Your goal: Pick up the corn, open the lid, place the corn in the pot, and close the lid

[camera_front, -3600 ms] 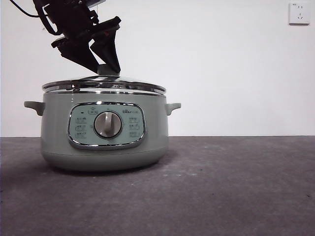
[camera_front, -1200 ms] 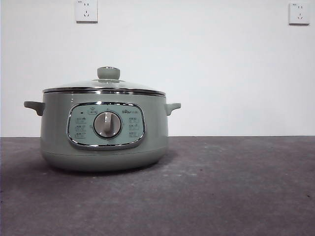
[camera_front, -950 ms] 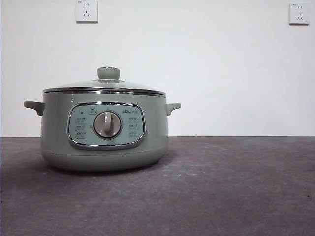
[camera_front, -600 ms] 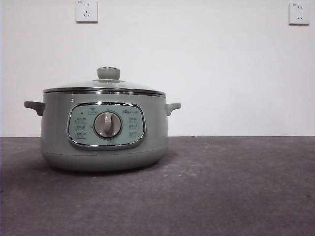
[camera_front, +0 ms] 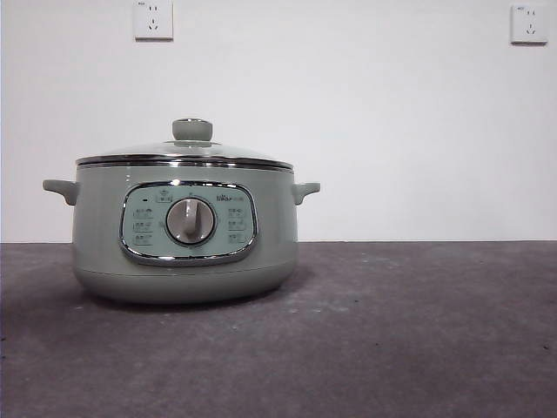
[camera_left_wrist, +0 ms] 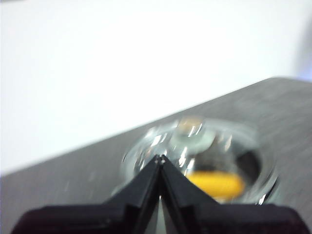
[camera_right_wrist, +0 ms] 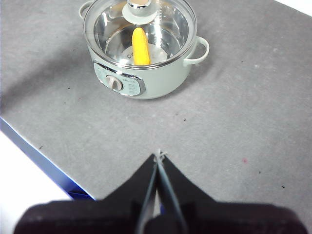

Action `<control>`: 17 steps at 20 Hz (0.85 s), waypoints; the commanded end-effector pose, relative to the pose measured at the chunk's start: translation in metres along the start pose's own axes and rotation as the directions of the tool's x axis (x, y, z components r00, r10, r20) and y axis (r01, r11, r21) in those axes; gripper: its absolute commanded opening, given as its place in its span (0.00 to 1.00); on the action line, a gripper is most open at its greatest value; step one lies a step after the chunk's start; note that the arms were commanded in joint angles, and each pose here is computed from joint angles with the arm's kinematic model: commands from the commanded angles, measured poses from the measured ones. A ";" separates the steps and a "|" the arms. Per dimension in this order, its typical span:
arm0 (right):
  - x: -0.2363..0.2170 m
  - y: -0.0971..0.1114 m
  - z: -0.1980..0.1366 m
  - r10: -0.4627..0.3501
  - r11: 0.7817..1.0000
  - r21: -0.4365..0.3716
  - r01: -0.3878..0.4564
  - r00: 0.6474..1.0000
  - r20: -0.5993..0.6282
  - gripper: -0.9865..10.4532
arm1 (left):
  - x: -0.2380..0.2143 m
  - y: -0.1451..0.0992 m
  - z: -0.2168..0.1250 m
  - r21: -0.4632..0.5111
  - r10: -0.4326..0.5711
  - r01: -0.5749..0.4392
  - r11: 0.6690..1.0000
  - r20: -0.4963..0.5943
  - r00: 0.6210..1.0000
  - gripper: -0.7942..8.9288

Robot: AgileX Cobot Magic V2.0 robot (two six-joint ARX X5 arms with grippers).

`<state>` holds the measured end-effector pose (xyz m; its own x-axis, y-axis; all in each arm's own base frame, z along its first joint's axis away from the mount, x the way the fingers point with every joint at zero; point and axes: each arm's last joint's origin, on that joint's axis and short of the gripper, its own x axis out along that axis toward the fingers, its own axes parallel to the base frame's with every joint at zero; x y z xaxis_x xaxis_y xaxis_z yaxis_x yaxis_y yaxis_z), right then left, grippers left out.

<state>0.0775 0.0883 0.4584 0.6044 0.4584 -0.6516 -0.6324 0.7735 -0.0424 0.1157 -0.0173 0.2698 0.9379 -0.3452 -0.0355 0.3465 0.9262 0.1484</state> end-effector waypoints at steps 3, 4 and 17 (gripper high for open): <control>0.002 0.000 -0.003 -0.008 1.000 -0.009 0.007 0.999 -0.034 0.09 | -0.008 -0.006 -0.072 -0.022 0.147 -0.151 0.988 -0.117 0.982 0.08; 0.002 0.000 -0.003 -0.008 1.000 -0.009 0.007 0.999 -0.034 0.09 | -0.009 -0.007 -0.083 -0.023 0.164 -0.168 0.986 -0.134 0.977 0.08; 0.002 0.000 -0.003 -0.008 1.000 -0.009 0.007 0.999 -0.034 0.09 | -0.018 -0.014 -0.120 -0.062 0.167 -0.179 0.982 -0.159 0.973 0.08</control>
<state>0.0776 0.0885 0.4583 0.6039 0.4579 -0.6524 -0.6324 0.7734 -0.0427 0.0958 -0.0063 0.1523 0.9731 -0.1603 -0.1653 0.1783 0.9788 0.1004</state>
